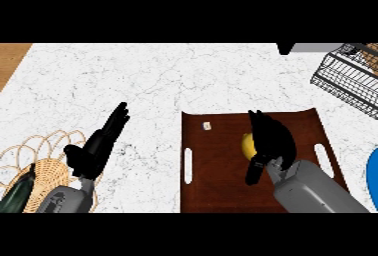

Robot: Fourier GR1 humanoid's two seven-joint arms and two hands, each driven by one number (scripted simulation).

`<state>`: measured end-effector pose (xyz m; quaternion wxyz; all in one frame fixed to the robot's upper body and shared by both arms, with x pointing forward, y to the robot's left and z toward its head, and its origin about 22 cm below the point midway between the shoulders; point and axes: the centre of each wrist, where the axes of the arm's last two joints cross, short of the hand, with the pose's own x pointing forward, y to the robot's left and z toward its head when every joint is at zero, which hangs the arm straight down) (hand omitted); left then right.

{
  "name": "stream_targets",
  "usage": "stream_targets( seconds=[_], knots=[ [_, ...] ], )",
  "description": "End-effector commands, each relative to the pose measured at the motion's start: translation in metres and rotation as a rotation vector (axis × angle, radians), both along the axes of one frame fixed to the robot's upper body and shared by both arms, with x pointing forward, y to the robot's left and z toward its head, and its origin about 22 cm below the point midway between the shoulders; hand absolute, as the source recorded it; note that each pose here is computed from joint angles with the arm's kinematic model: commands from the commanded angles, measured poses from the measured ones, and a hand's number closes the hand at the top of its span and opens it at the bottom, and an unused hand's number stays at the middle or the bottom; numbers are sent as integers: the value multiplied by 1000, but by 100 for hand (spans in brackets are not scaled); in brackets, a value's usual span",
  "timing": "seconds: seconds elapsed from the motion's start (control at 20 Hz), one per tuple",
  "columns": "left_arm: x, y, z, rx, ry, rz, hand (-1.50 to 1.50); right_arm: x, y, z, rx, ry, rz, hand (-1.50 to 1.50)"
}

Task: Pick the lemon from the tray and place it in the tiered basket

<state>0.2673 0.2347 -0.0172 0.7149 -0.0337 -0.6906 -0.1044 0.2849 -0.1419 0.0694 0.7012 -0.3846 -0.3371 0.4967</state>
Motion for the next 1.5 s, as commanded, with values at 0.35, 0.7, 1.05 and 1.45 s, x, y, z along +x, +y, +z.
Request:
stream_targets(
  seconds=[0.35,0.7,1.05,1.45],
  knots=[
    [-2,0,-11,1,2,0,0,3,16,-28,65,-96,2,150],
    [3,10,5,-1,-6,5,0,17,10,-20,71,-142,27,150],
    [-10,23,-6,2,14,70,0,-7,-144,-10,-53,-173,-196,150],
    [-17,31,-9,-6,-10,136,0,-58,-343,46,-161,-315,-487,150]
  ],
)
